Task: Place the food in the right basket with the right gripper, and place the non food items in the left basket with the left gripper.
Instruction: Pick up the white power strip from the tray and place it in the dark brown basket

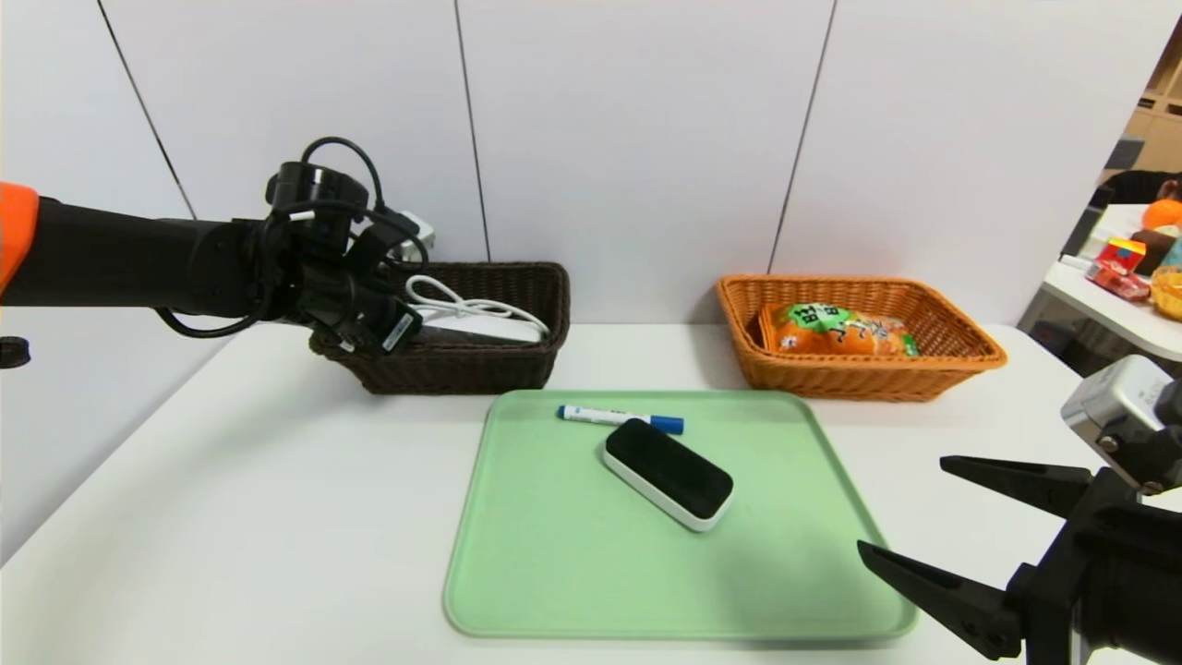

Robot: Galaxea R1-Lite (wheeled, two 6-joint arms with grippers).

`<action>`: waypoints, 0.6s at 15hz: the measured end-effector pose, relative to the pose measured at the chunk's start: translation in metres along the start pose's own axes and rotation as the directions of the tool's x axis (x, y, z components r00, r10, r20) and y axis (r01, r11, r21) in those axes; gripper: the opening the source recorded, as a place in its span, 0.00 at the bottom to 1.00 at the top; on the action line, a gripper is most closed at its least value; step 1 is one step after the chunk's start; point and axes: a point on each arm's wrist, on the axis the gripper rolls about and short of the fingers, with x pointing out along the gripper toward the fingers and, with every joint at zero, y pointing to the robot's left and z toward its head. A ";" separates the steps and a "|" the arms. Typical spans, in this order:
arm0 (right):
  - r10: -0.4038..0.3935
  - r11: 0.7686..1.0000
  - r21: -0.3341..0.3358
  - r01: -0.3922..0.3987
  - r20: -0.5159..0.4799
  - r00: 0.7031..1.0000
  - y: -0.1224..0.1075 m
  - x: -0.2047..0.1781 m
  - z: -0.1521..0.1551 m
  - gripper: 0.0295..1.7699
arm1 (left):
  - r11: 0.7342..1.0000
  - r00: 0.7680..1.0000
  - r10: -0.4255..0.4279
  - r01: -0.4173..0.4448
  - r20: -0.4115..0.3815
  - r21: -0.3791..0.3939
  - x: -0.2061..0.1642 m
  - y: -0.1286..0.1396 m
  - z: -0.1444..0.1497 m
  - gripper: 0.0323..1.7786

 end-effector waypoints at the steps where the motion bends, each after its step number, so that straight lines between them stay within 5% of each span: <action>1: 0.000 1.000 0.000 0.000 0.001 1.000 0.000 0.000 0.000 0.96 | 1.000 1.000 -0.001 0.001 -0.002 0.000 0.001 0.000 0.000 0.45; 9: 0.005 1.000 -0.001 -0.005 -0.005 1.000 0.000 0.001 0.000 0.96 | 1.000 0.998 0.023 -0.022 0.064 -0.009 -0.035 0.005 0.010 0.78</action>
